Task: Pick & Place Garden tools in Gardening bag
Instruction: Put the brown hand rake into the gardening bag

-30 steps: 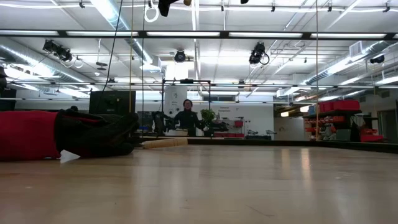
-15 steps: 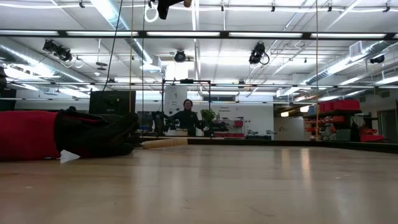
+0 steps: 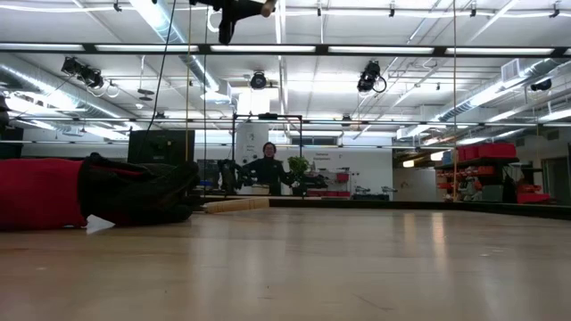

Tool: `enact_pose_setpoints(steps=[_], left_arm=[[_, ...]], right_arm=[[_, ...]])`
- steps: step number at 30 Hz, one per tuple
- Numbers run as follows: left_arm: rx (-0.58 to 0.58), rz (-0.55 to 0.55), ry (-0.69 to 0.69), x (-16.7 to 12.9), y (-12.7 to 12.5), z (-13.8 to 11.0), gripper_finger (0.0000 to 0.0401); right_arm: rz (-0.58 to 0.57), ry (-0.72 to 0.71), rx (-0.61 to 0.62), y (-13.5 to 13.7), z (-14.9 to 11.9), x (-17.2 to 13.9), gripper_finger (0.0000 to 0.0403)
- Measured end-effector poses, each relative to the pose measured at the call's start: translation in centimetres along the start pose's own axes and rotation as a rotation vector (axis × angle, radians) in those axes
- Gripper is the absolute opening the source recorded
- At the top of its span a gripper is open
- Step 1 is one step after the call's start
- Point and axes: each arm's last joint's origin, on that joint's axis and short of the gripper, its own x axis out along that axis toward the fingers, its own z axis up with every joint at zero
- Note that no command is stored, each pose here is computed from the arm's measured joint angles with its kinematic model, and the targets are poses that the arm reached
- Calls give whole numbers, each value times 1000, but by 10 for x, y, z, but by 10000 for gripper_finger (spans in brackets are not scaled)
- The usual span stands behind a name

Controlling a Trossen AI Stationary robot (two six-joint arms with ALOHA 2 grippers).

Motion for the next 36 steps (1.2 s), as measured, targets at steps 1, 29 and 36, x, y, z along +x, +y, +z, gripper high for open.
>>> enact_pose_setpoints(steps=[1, 29, 36], left_arm=[[-32, 3, -1, 0, 1, 0, 86], [-419, -99, 78, 0, -2, -1, 85], [-451, -115, 93, 0, -3, -1, 85]], right_arm=[[-24, 20, -45, 0, -1, 0, 224], [1, 65, -1277, 7, -7, 12, 224], [-14, 0, -1272, 11, -5, 21, 224]])
